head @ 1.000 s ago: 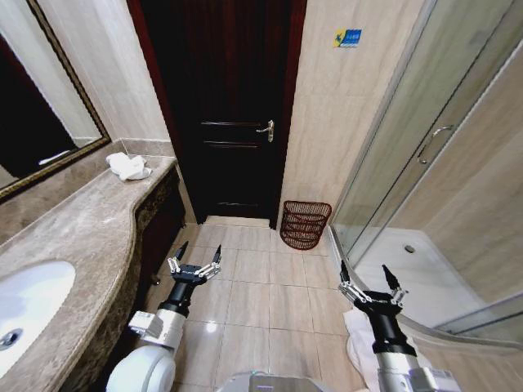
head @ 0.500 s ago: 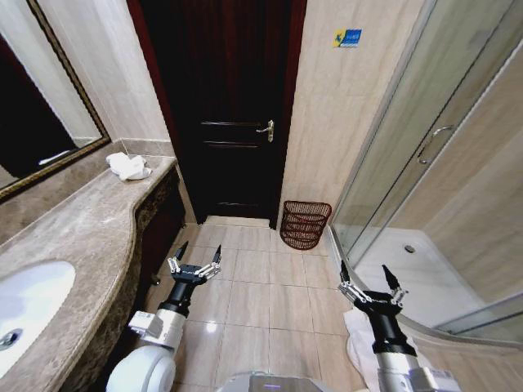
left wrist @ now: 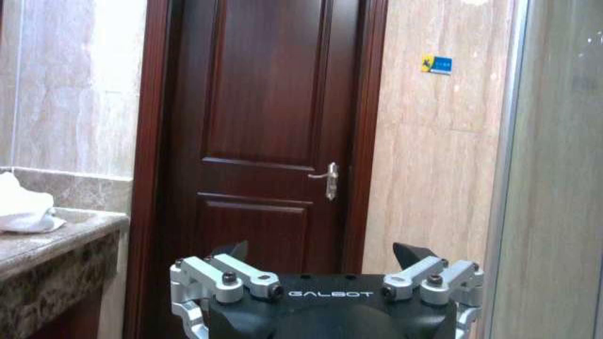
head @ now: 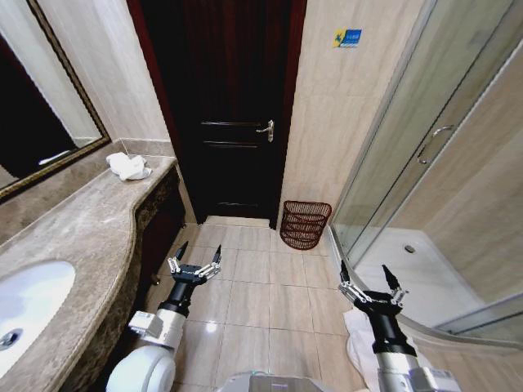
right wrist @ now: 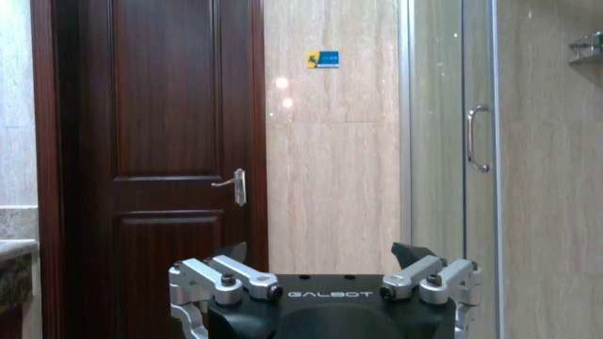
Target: Discard the used towel into the hamper.
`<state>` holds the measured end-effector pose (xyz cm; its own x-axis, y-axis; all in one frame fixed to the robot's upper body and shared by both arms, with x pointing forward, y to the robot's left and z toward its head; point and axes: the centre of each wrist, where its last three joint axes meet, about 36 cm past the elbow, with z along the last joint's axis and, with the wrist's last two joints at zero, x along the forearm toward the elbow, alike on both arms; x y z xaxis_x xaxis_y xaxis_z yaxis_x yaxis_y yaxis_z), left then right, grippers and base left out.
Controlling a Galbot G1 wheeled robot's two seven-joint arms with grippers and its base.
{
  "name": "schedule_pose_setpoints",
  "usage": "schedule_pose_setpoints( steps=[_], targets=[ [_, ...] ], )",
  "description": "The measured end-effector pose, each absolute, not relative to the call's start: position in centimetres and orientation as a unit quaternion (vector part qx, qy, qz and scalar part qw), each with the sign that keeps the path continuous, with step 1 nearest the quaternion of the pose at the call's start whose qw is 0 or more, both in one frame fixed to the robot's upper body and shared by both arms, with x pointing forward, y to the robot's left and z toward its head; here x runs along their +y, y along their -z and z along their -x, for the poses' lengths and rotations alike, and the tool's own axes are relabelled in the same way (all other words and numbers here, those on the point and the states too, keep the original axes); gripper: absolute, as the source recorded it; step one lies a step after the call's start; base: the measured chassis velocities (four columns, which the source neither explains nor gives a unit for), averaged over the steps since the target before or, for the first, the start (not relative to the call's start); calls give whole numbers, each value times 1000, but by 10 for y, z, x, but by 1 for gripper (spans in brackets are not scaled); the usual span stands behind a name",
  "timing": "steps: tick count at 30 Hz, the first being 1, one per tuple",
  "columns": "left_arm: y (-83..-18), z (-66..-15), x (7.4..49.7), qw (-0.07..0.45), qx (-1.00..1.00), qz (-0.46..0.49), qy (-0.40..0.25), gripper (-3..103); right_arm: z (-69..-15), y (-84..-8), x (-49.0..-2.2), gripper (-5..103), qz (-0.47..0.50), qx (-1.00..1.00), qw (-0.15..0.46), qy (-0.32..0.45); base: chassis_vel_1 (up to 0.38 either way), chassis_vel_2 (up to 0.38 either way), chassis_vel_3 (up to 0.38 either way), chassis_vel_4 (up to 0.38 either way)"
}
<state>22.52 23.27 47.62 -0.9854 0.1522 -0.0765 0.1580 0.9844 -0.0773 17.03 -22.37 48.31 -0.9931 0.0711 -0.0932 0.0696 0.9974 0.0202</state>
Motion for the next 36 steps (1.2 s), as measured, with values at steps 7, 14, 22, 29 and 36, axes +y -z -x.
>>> schedule_pose_setpoints(
  steps=[7, 14, 22, 29, 36],
  targets=[
    [-487, -237, 240, 55, 997, -52, 35, 100, -186, -487, -233, 100, -31, 997, 67, -2, 0, 0, 0, 0],
    [-526, -267, 256, 135, 991, 9, 9, 100, -226, -503, -260, 100, -18, 993, 118, 14, 0, 0, 0, 0],
    [-523, -258, 245, 138, 990, 3, 24, 100, -266, -536, -291, 100, -10, 983, 180, 30, 0, 0, 0, 0],
    [-504, -238, 249, 81, 995, 45, 28, 100, -279, -537, -296, 100, -11, 987, 161, 27, 0, 0, 0, 0],
    [-472, -264, 249, 55, 995, 51, 61, 98, -269, -529, -289, 100, -19, 993, 115, 18, 0, 0, 0, 0]
  ],
)
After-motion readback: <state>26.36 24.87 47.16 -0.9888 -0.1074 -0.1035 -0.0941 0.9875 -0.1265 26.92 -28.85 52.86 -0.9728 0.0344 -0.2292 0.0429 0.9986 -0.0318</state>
